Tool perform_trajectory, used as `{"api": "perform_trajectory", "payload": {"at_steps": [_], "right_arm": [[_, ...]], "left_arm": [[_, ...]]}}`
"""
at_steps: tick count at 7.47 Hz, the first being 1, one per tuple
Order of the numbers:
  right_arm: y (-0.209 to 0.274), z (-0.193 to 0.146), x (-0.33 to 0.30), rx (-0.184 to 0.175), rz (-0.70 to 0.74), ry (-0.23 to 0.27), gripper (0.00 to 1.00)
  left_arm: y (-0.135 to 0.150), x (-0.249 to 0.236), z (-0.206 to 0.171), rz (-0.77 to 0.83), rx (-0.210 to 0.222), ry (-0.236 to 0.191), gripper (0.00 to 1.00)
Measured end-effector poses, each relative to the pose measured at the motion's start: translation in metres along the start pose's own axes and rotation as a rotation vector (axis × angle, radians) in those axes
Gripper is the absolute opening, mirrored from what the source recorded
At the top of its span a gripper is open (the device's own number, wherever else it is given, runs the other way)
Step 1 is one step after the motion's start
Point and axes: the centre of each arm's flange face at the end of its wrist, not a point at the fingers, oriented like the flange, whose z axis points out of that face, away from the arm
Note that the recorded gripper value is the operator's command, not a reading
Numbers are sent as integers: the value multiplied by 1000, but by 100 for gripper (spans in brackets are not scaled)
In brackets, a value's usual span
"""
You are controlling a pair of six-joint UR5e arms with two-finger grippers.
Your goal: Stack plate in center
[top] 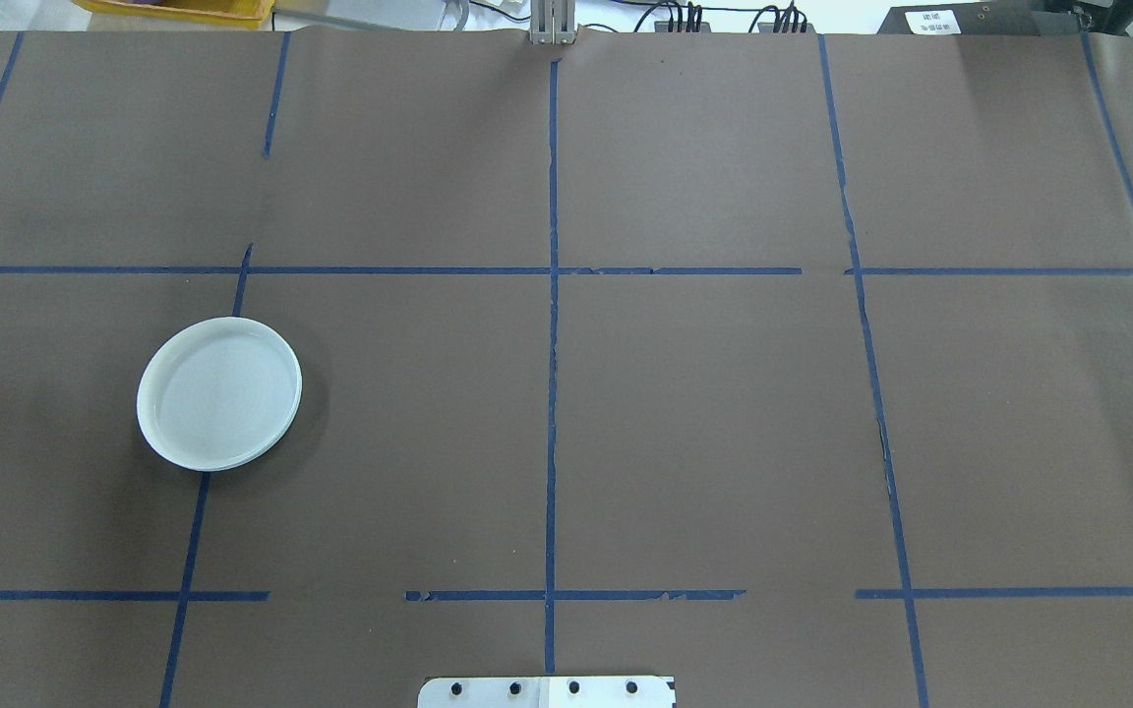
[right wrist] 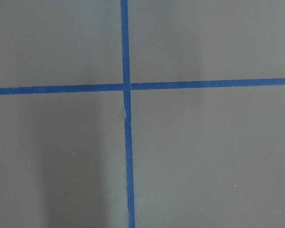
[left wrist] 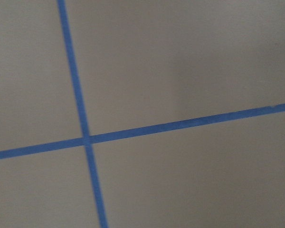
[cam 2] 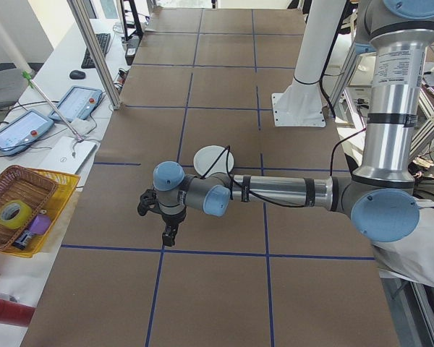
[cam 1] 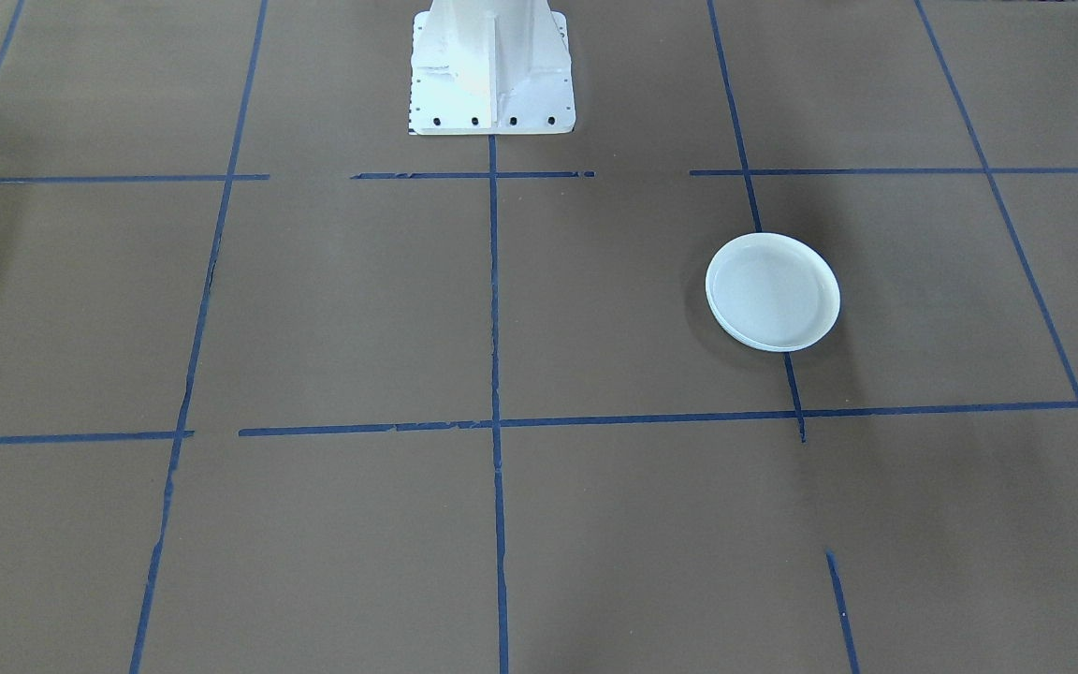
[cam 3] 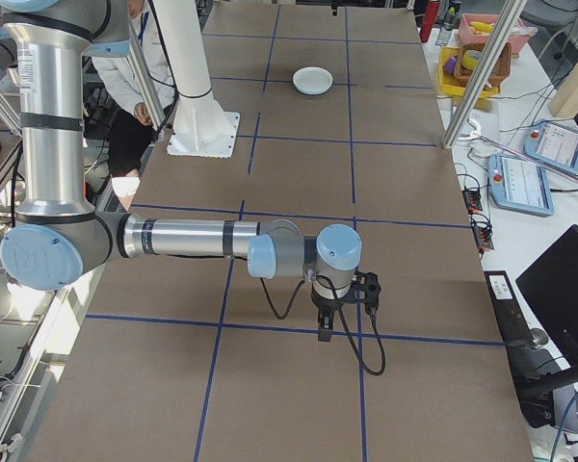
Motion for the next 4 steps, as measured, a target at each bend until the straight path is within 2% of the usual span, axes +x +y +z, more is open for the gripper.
{"api": "perform_trajectory", "payload": {"at_steps": [2,4], "right_arm": [[0,0,0,0,0,0,100],[0,0,0,0,0,-1,100]], "left_arm": [[14,-36,-23,-46,0,-13,100],[19,-47,-37,-80,7,12,100]]}}
